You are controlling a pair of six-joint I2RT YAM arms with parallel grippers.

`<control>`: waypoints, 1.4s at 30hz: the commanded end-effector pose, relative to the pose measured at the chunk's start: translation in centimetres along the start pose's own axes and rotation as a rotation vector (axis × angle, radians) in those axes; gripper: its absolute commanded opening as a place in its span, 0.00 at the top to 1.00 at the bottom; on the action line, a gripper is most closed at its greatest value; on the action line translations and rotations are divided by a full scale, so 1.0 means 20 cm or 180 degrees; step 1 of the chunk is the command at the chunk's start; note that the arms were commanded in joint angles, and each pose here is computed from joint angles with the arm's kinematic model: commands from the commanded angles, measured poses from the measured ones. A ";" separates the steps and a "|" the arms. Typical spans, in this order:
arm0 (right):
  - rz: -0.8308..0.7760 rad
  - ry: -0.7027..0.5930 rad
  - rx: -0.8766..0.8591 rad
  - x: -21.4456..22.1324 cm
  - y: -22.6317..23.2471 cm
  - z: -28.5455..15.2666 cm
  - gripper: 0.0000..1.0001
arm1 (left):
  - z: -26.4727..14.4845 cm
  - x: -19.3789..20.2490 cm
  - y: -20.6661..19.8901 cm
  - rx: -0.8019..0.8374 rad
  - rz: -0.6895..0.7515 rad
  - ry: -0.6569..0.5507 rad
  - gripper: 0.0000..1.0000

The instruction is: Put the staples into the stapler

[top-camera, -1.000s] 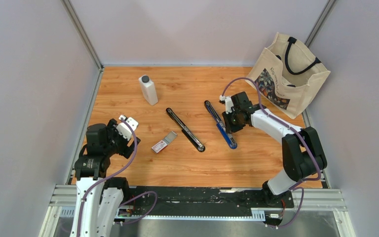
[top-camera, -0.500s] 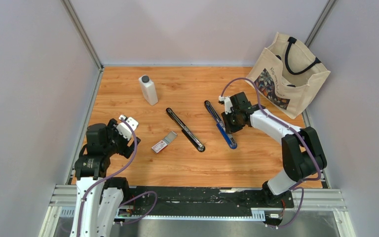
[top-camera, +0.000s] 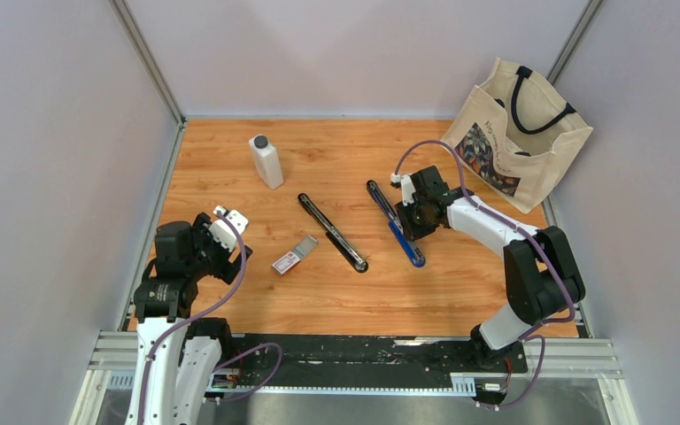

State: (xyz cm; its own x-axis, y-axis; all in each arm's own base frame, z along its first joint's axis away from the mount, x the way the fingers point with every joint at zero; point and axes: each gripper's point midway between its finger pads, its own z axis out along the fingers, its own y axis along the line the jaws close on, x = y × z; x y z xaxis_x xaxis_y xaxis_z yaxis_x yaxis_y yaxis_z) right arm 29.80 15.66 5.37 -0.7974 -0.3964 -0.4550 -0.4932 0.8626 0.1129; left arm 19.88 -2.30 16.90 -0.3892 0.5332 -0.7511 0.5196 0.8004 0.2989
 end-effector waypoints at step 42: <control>-0.1701 -0.0042 -0.1183 -0.49 1.07 0.09 0.53 | 0.01 -0.02 0.00 -0.0005 -0.0065 -0.0113 0.08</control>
State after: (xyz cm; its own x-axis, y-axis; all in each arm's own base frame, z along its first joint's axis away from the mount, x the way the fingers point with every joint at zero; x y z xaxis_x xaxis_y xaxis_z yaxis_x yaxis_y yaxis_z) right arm 28.15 36.15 11.39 -0.3677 -0.7257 -0.5815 -0.9181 0.3827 0.1029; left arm 19.67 -3.12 16.41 -0.3791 0.5244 -0.7625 0.5520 0.7894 0.2685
